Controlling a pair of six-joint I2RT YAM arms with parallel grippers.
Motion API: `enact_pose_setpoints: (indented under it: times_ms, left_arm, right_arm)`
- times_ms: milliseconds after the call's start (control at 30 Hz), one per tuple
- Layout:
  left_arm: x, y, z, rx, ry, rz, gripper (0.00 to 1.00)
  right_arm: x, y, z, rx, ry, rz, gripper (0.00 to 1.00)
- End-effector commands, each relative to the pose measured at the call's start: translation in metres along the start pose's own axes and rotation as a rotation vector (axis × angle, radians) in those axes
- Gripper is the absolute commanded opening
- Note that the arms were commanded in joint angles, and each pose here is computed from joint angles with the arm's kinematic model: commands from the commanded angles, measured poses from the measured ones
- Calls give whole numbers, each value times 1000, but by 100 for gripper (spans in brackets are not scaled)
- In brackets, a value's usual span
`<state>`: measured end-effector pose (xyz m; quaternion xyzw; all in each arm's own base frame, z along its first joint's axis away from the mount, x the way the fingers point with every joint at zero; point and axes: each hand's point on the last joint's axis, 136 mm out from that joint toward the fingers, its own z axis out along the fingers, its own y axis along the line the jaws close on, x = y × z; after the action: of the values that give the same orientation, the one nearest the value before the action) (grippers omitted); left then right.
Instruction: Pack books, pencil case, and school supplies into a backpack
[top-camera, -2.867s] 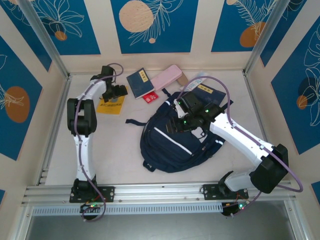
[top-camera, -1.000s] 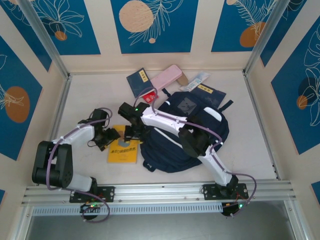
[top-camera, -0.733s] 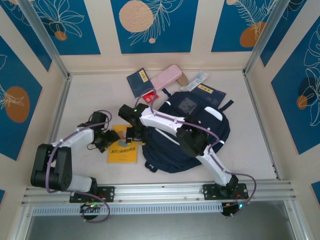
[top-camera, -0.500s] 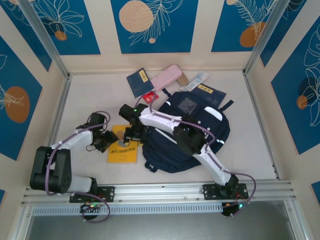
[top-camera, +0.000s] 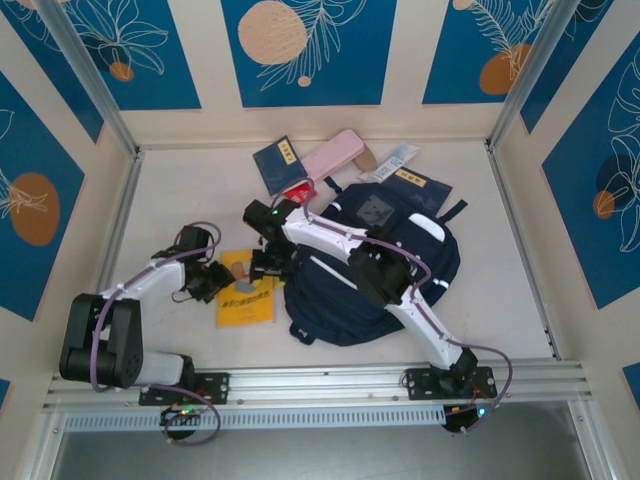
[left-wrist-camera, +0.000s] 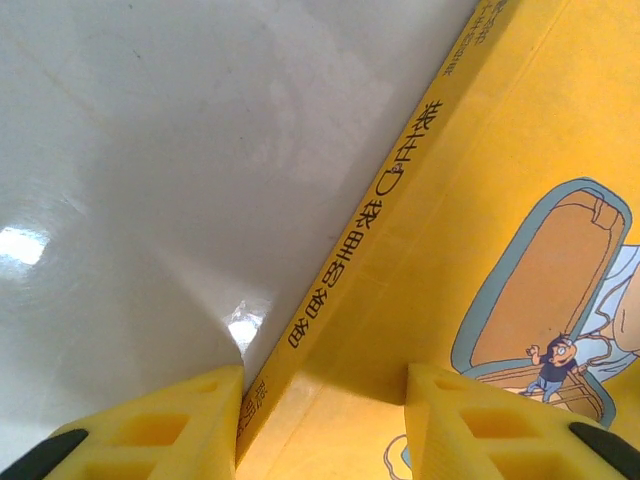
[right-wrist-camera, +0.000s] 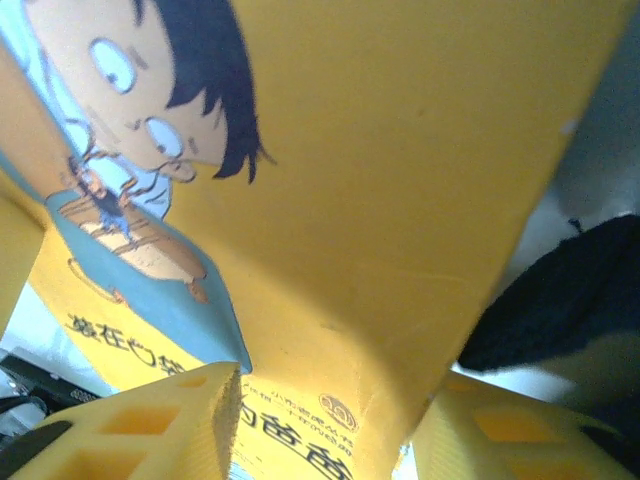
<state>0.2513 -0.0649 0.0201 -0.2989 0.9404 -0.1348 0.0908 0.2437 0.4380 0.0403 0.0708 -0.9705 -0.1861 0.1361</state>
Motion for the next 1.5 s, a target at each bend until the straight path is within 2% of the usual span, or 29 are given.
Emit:
enact_pose_setpoints:
  times_ms: [0,33,167,300,467,667,700,967,1200,1300,1467]
  left_arm:
    - [42,-4,10,46,163,31,41]
    - [43,-3,10,42,165,36,41]
    - [44,-2,6,35,164,51,41]
    - [40,-5,-5,37,147,65,46]
    - [29,-15,-39,47,86,81,66]
    - [11,-40,-95,110,-14,73,94]
    - [10,-45,-102,123,-19,66,97]
    - [1,-69,-122,186,-21,96,99]
    - [-1,-127,-144,427,31,102,99]
    - [-3,-146,-154,493,41,139,99]
    - [8,-193,-176,687,97,225,99]
  right_arm:
    - [16,60,-38,-190,-37,-181,44]
    - [18,60,-38,-186,-35,-187,41]
    - [21,60,-39,-192,-28,-201,17]
    - [22,61,-45,-203,-32,-193,0]
    - [18,62,-73,-250,-58,-146,0]
    - [16,71,-130,-410,-110,-97,0]
    - [16,73,-139,-436,-117,-94,0]
    - [27,71,-194,-551,-165,-221,0]
    - [33,53,-235,-701,-204,-231,0]
    - [39,48,-252,-746,-207,-248,0]
    - [47,35,-269,-778,-216,-257,0]
